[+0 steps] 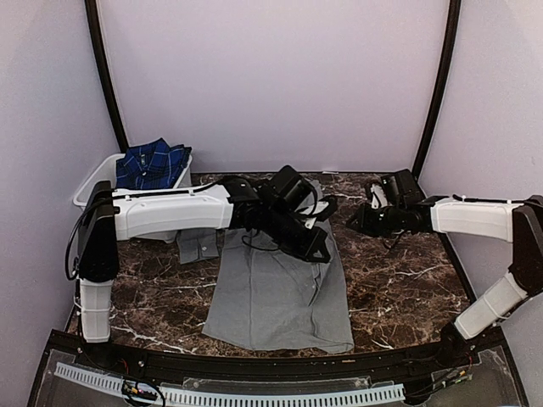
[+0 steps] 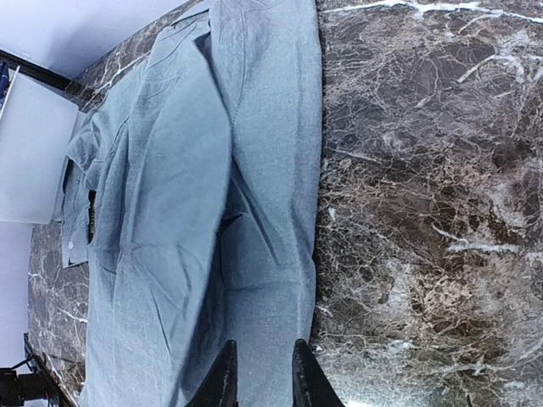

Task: Fold and stack the long sleeve shirts
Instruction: Fold the sleeve at the center of the board, then adjust the 1/3-folded shirt at the center of the board.

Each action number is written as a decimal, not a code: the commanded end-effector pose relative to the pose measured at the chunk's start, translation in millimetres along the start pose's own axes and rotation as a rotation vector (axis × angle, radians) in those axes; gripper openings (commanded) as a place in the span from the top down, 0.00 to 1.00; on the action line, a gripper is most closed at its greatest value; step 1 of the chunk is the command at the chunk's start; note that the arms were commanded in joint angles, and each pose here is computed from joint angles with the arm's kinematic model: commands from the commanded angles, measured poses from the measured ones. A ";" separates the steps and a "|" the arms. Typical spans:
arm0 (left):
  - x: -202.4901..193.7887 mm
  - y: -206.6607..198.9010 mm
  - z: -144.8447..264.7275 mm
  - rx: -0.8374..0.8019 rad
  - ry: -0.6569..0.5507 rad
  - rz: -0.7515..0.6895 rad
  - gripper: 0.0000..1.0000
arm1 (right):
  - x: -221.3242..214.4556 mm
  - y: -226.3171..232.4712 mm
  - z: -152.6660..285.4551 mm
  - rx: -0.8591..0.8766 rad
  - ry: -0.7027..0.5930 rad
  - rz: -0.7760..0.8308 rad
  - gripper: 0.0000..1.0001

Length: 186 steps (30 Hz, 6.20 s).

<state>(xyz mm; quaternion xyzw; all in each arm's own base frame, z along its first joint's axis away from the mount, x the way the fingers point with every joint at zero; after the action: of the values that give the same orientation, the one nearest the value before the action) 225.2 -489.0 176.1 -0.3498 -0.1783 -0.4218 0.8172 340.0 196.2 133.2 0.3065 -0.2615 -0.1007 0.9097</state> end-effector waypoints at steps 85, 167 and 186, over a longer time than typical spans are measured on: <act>-44.6 212.9 5.8 0.476 -0.137 0.514 0.70 | -219.6 31.0 19.4 -0.451 0.253 0.608 1.00; 69.2 282.8 -32.0 0.473 -0.313 0.279 0.71 | -179.6 9.1 -41.4 0.089 0.299 -0.004 0.75; 134.0 323.4 -31.6 0.342 -0.671 0.299 0.62 | -186.9 1.4 -34.6 0.061 0.337 0.008 0.76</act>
<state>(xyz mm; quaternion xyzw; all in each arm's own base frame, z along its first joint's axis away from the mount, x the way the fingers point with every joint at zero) 547.8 -456.2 84.8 -0.3074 -0.4215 -0.1503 0.8398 209.0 289.1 40.7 0.3620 -0.1240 -0.0348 0.9232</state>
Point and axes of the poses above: each gripper's point midway between its finger pads, its own z axis back along the fingers, its own y axis along the line the jaws close on, x = y × z, the point moved 2 cm from there along z, back along the fingers, and after that the axes turned 12 degrees about -z, right-handed, at the moved point
